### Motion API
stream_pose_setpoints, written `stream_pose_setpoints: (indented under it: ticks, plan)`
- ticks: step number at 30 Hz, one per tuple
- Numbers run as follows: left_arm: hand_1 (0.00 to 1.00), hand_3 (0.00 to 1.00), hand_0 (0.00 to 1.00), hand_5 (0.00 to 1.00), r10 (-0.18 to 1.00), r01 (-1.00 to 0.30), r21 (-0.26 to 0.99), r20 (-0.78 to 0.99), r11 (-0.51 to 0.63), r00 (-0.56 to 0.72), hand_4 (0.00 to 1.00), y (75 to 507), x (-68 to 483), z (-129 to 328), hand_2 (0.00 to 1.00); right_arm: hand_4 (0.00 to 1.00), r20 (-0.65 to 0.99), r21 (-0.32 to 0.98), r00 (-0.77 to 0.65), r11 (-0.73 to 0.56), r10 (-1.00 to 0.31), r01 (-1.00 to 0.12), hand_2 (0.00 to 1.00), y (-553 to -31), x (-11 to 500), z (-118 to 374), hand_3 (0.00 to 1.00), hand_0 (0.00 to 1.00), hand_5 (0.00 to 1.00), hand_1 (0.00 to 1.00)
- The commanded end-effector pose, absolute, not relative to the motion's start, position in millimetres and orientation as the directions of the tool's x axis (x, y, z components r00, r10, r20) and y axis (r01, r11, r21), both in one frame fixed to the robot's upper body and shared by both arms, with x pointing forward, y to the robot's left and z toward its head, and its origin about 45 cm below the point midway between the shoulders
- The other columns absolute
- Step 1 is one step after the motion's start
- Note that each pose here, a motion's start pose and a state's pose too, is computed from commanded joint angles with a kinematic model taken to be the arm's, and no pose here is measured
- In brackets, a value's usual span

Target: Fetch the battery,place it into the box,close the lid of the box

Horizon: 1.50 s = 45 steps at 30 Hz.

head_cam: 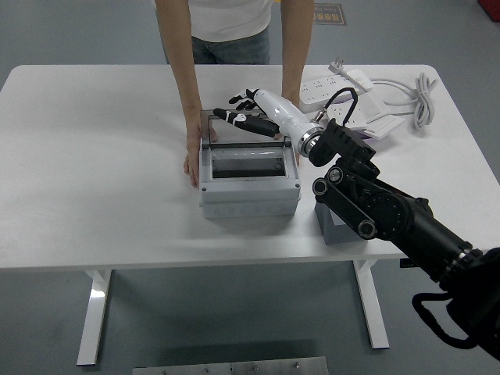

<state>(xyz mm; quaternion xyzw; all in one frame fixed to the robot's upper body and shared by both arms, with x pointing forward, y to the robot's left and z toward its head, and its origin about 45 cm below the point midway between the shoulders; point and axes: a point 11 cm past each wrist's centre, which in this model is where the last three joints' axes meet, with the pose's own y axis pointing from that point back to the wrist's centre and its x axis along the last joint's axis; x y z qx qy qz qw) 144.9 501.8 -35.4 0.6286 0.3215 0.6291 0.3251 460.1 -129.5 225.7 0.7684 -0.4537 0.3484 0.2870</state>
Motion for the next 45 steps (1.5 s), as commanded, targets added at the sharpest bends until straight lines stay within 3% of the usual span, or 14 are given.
stream_pose_setpoints:
  ticks: [18,19,36,45]
  plan:
    - [0.701,0.584,0.615,0.002,0.813,-0.004,0.813,0.583,-0.583,-0.006,0.596,502,143,-36,0.601,0.998,0.828,0.158,0.361,-0.440,-0.428,-0.884,0.732,-136,456,229,0.779,0.879,0.998,0.730]
    - [0.701,0.584,0.615,0.002,0.812,-0.005,0.812,0.583,-0.583,-0.007,0.597,502,143,-36,0.601,0.998,0.829,0.159,0.362,-0.441,-0.425,-0.883,0.706,-136,456,229,0.774,0.788,0.998,0.672]
    - [0.701,0.584,0.615,0.002,0.809,0.001,0.809,0.588,-0.588,-0.011,0.598,503,139,-37,0.602,0.998,0.853,0.155,0.350,-0.453,-0.386,-0.878,0.709,-135,455,233,0.772,0.786,0.998,0.672]
    - [0.702,0.584,0.616,0.002,0.809,0.003,0.809,0.587,-0.587,-0.015,0.597,503,137,-37,0.602,0.998,0.859,0.177,0.363,-0.456,-0.361,-0.872,0.684,-136,453,231,0.762,0.713,0.998,0.619]
